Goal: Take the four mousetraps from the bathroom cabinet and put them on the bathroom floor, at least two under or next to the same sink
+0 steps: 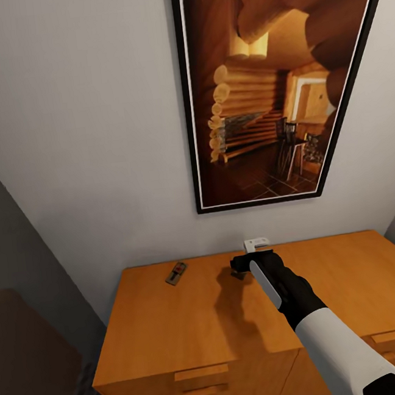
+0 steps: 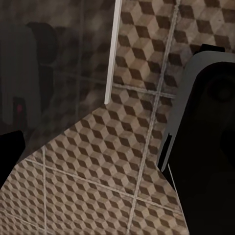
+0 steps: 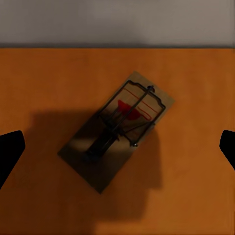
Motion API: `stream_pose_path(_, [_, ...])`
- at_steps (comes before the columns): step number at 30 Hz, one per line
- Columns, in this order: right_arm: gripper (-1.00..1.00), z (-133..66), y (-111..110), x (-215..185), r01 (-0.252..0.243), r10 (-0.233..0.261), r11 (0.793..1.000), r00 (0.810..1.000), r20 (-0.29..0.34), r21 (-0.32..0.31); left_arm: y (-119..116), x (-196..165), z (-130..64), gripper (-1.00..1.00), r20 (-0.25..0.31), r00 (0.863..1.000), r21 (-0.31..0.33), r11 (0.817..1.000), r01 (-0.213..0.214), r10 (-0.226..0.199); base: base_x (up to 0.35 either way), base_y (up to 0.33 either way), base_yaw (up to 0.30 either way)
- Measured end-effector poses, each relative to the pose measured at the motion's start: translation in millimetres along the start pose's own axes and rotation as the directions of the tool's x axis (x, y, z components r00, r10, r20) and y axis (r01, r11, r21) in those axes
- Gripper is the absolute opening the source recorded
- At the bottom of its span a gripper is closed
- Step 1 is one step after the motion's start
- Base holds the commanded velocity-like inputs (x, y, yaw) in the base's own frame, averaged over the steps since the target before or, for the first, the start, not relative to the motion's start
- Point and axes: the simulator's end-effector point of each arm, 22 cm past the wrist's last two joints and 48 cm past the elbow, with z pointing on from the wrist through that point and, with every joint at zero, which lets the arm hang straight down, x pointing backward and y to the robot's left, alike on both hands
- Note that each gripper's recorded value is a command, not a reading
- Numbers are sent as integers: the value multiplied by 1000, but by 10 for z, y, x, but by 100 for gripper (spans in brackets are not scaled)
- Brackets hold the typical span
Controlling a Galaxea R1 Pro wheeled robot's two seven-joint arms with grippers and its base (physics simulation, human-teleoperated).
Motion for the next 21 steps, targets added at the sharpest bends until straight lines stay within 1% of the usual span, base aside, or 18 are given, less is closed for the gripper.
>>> stream_pose_path(5, [100, 9, 0, 11, 0, 0, 1000, 1000, -2, 0, 1, 11, 1, 100, -2, 1000, 0, 1000, -1, 1, 9, 0, 0])
stream_pose_path(13, [100, 10, 10, 12, 0, 0, 1000, 1000, -2, -2, 2, 14, 1, 100, -2, 1000, 0, 1000, -1, 1, 67, 0, 0])
stream_pose_path(21, [100, 11, 11, 12, 0, 0, 1000, 1000, -2, -2, 3, 14, 1, 100, -3, 1000, -1, 1000, -2, 2, 11, 0, 0])
